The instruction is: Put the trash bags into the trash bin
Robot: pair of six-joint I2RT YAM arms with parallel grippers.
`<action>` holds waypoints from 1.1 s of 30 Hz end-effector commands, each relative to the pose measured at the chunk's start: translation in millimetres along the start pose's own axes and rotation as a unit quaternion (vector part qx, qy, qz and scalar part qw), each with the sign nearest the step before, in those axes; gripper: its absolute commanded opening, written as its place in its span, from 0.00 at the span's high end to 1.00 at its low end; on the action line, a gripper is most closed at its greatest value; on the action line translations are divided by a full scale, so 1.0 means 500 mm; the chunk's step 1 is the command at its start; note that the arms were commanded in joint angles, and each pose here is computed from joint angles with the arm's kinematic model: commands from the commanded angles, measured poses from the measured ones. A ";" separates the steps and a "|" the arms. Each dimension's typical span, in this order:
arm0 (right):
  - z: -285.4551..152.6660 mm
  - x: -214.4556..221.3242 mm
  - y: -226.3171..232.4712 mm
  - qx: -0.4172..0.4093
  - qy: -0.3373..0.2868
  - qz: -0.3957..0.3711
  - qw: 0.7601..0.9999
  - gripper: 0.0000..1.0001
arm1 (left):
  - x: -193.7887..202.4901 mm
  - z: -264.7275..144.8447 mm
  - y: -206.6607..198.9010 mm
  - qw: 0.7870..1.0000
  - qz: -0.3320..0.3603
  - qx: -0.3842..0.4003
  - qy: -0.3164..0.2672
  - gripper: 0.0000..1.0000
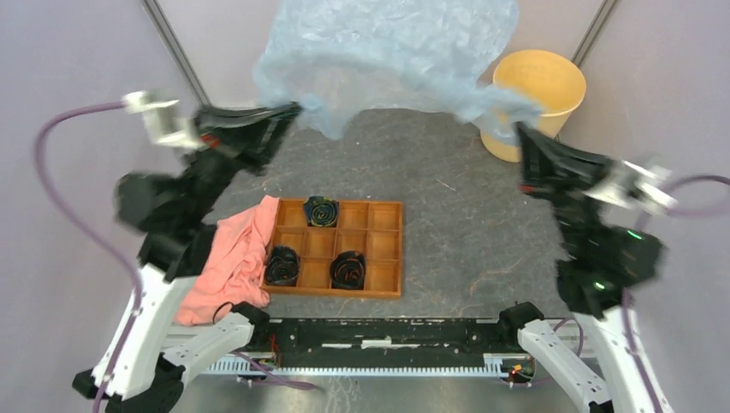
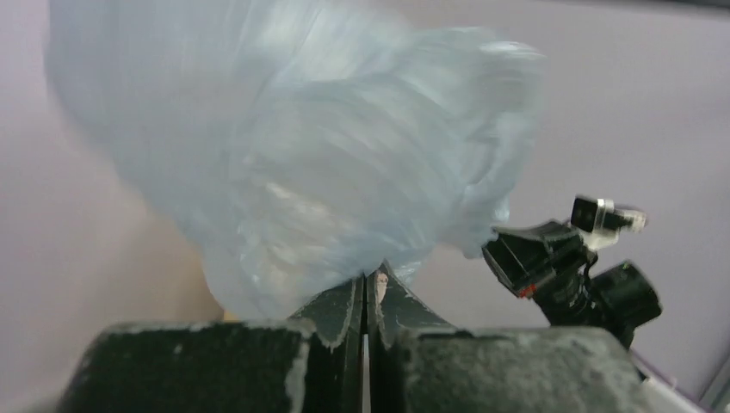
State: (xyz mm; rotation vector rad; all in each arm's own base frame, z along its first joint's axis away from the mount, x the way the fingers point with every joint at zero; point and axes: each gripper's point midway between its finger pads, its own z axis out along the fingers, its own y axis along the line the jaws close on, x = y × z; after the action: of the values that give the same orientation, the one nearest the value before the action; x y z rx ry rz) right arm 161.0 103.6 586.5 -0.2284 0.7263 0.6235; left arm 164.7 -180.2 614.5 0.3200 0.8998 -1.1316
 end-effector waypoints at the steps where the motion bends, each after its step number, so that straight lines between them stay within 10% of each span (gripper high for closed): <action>1: -0.234 0.573 -0.165 0.201 0.385 0.059 0.899 1.00 | 0.530 -0.150 0.312 0.893 -0.094 -0.236 0.371 0.98; 4: -0.384 0.711 -0.108 0.156 0.484 0.114 0.853 1.00 | 0.628 -0.246 0.327 0.866 -0.123 -0.254 0.412 0.98; 8: -0.356 0.663 -0.082 0.128 0.454 0.124 0.873 0.99 | 0.622 -0.225 0.294 0.880 -0.165 -0.219 0.387 0.98; 15: -0.016 0.217 -0.042 0.040 0.246 0.030 0.968 1.00 | 0.266 0.074 0.079 0.959 -0.160 0.041 0.231 0.98; 20: 0.015 -0.020 0.034 -0.027 0.061 0.026 0.997 1.00 | 0.032 0.078 -0.061 0.985 -0.092 0.133 0.064 0.98; 23: -0.037 0.089 0.020 -0.017 0.076 0.058 0.995 0.99 | 0.138 0.037 0.077 0.989 -0.108 -0.036 0.090 0.98; 27: -0.194 0.440 -0.058 0.084 0.281 0.106 0.950 0.99 | 0.468 -0.147 0.274 0.906 -0.164 -0.261 0.290 0.98; 30: -0.354 0.634 -0.092 0.152 0.419 0.119 0.887 1.00 | 0.608 -0.256 0.310 0.859 -0.195 -0.298 0.368 0.98; 33: -0.344 0.641 -0.079 0.124 0.425 0.120 0.888 0.99 | 0.615 -0.238 0.314 0.864 -0.196 -0.284 0.368 0.98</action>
State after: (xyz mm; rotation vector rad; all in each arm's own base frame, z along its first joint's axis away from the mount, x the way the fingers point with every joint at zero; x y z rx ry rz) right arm 281.0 147.8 251.5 -0.1637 1.6477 0.6513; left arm 284.9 -239.8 345.2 0.0869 1.7611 -1.1559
